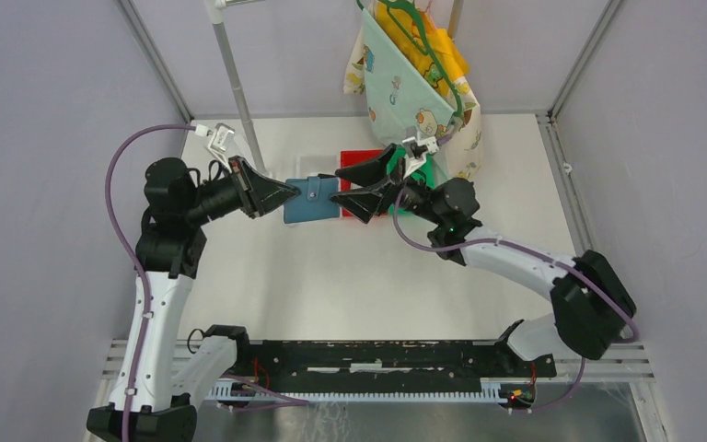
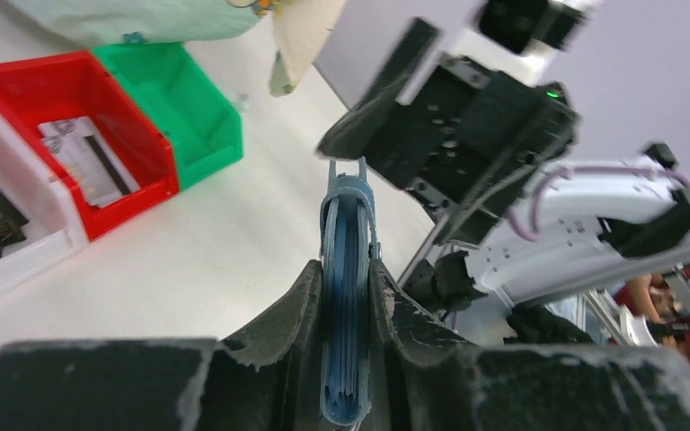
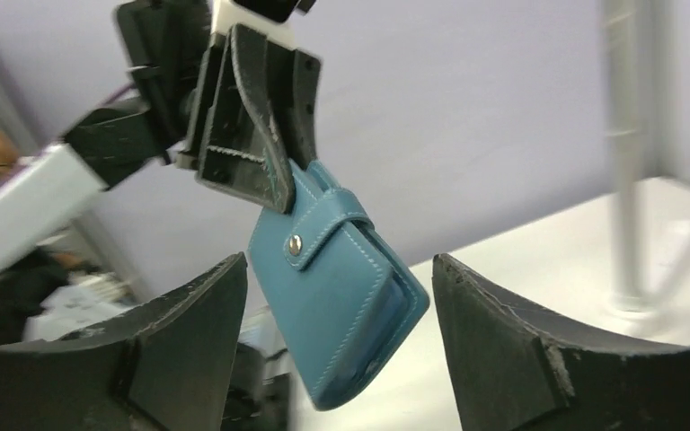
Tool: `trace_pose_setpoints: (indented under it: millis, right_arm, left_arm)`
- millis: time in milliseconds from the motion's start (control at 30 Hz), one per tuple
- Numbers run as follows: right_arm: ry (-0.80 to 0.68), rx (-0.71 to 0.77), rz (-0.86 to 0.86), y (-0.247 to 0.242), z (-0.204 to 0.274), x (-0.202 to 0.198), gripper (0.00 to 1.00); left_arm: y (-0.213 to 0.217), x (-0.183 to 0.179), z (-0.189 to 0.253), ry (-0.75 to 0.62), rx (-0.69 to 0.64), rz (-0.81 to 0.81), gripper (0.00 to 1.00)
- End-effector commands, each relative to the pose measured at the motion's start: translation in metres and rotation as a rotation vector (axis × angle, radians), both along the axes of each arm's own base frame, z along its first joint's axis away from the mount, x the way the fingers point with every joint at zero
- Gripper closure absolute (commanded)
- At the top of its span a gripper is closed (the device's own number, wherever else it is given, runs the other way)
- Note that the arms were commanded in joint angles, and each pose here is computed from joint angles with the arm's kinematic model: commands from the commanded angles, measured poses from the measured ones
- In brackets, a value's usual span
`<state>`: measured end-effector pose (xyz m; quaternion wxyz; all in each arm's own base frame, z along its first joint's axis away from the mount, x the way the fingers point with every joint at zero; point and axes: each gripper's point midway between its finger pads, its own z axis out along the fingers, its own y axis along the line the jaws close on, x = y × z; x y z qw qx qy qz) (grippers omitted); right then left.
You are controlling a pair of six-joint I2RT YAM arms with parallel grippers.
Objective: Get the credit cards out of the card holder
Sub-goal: Open the card holder at the center of the board.
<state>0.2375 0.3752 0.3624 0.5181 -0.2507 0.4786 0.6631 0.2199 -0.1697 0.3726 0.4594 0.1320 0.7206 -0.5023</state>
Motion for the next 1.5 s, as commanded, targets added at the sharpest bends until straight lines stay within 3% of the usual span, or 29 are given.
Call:
trace_pose_setpoints:
  millis: [0,133,267,433,767,1233,1467]
  right_arm:
    - [-0.223,-0.2,-0.405,-0.024,-0.009,0.035,0.2]
    - [-0.465,-0.328,-0.614,-0.029,-0.006,0.03,0.19]
    - [-0.668,-0.343,-0.618,-0.009,0.002,0.003,0.27]
    - [-0.775,-0.37,-0.614,0.01,0.005,-0.004,0.35]
    - [-0.833,-0.397,-0.596,0.029,0.002,-0.002,0.4]
    - [-0.864,-0.463,-0.616,0.039,-0.004,0.009,0.54]
    - [-0.896,-0.541,-0.746,0.027,-0.019,0.017,0.62]
  left_arm:
    - [0.013,0.02,-0.007,0.016,0.026,0.151,0.98]
    - [0.016,0.024,-0.013,0.068,0.003,0.192,0.98]
    - [0.015,0.025,-0.017,0.122,-0.025,0.203,0.98]
    - [0.013,0.022,-0.012,0.133,-0.044,0.188,0.98]
    - [0.009,0.017,-0.006,0.144,-0.069,0.152,0.98]
    - [0.004,0.011,0.001,0.144,-0.085,0.109,0.98]
    - [0.003,0.009,0.006,0.153,-0.098,0.102,0.98]
